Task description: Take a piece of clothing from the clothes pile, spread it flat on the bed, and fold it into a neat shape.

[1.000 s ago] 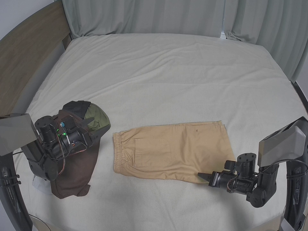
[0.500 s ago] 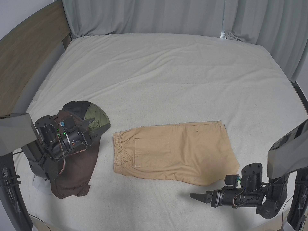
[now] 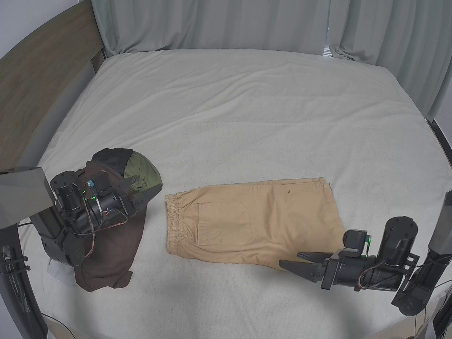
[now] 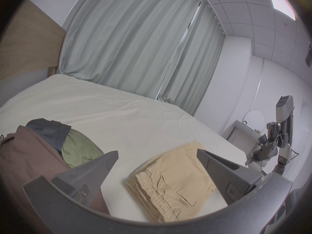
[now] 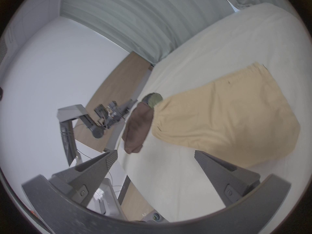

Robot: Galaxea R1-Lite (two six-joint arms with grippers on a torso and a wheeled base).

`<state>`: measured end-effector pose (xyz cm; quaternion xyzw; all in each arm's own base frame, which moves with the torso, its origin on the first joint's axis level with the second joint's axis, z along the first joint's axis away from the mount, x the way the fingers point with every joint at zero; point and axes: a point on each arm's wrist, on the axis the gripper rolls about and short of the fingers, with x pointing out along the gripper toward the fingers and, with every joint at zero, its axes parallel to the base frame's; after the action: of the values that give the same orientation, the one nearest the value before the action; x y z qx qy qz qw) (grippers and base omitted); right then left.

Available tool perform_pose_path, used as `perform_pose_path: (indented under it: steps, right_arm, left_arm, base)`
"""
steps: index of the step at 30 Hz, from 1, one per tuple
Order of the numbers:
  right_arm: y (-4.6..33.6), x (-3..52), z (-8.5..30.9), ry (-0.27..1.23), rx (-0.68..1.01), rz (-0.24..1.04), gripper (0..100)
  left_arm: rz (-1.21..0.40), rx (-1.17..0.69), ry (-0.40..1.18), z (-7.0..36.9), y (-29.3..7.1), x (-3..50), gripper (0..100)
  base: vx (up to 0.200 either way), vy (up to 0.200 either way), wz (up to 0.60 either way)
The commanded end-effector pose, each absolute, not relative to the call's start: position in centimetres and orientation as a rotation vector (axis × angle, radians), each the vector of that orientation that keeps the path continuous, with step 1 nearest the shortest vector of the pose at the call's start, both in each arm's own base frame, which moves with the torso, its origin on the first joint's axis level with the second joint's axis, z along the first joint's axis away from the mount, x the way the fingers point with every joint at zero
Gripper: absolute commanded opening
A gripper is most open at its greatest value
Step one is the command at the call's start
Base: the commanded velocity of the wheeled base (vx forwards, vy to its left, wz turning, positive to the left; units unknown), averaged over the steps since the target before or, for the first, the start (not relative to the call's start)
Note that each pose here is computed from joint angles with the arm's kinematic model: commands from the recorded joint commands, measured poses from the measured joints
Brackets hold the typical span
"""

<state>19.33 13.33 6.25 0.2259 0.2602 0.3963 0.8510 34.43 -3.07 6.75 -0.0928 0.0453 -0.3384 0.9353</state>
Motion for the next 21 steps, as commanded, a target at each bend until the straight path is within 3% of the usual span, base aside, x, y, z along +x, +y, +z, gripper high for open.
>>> perform_pose_path:
  steps: [1,12,21]
  right_arm:
    - [12.8,19.1,9.0,0.428,0.486,0.91,100]
    - [11.0,18.6,11.5,0.299,0.452,0.956,100]
    - [10.1,18.9,11.4,0.285,0.427,0.947,100]
  left_arm:
    - [-0.701,-0.194,0.108,6.5,-3.1,34.2,100]
    - [-0.737,-0.203,0.139,5.8,-3.5,33.8,100]
    - [-0.758,-0.212,0.168,5.1,-3.9,33.7,100]
  base:
    - [0.0,0.0,0.0]
    - [0.0,0.0,0.0]
    - [0.0,0.0,0.0]
